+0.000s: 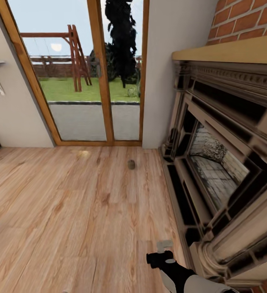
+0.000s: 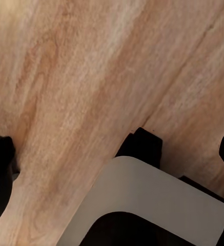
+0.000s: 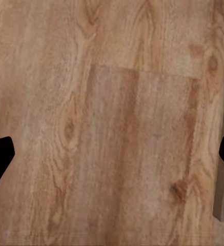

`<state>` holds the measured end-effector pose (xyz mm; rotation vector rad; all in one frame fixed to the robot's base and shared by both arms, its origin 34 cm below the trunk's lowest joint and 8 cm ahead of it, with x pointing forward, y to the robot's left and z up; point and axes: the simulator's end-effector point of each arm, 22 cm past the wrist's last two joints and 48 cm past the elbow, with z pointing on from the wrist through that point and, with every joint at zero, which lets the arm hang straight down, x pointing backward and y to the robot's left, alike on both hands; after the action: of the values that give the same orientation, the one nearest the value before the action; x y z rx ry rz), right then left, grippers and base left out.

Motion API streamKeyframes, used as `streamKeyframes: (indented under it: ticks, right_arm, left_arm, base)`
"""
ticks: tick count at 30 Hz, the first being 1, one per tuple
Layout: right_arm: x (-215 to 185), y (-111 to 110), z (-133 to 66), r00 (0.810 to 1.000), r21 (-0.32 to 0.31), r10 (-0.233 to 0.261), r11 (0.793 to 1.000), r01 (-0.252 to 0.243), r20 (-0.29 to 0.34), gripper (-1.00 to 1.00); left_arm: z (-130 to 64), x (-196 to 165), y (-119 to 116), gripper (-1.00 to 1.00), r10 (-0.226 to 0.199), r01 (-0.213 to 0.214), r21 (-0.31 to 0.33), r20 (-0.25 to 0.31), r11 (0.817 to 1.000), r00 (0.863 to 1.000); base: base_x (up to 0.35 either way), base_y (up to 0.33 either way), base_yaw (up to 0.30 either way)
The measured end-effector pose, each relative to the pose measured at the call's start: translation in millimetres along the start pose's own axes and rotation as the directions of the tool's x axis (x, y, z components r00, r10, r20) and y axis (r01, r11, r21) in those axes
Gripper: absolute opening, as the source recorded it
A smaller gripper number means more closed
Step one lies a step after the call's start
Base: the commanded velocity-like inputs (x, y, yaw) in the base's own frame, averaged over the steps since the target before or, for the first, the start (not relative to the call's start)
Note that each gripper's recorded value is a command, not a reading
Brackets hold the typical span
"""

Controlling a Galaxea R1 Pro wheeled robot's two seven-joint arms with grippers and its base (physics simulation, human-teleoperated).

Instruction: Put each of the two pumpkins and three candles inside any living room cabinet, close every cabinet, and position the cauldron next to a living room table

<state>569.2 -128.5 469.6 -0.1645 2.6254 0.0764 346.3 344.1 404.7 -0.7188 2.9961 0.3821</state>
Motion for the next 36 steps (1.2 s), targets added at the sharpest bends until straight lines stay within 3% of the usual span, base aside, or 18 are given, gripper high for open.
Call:
streamKeyframes:
  ticks: [5, 11, 36]
  right_arm:
    - [-2, -1, -0.1, 1.000, 0.002, -0.014, 1.000, 0.014, 0.018, 1.00]
    - [-9, 1, -0.8, 0.995, -0.003, -0.077, 0.997, 0.078, 0.064, 1.00]
    - [-1, 3, -1.4, 0.995, -0.007, -0.086, 0.996, 0.087, 0.056, 1.00]
  left_arm:
    - [0.2, -1, 2, 1.00, -0.001, 0.001, -0.002, 0.001, 1.000, 1.000]
    - [0.5, -2, 3, 1.00, -0.001, 0.001, -0.004, 0.002, 1.000, 1.000]
    - [0.6, -2, 4, 1.00, -0.001, 0.001, -0.005, 0.002, 1.000, 1.000]
  base:
    - [0.328, 0.000, 0.000]
    - [0.329, 0.000, 0.000]
    - [0.330, 0.000, 0.000]
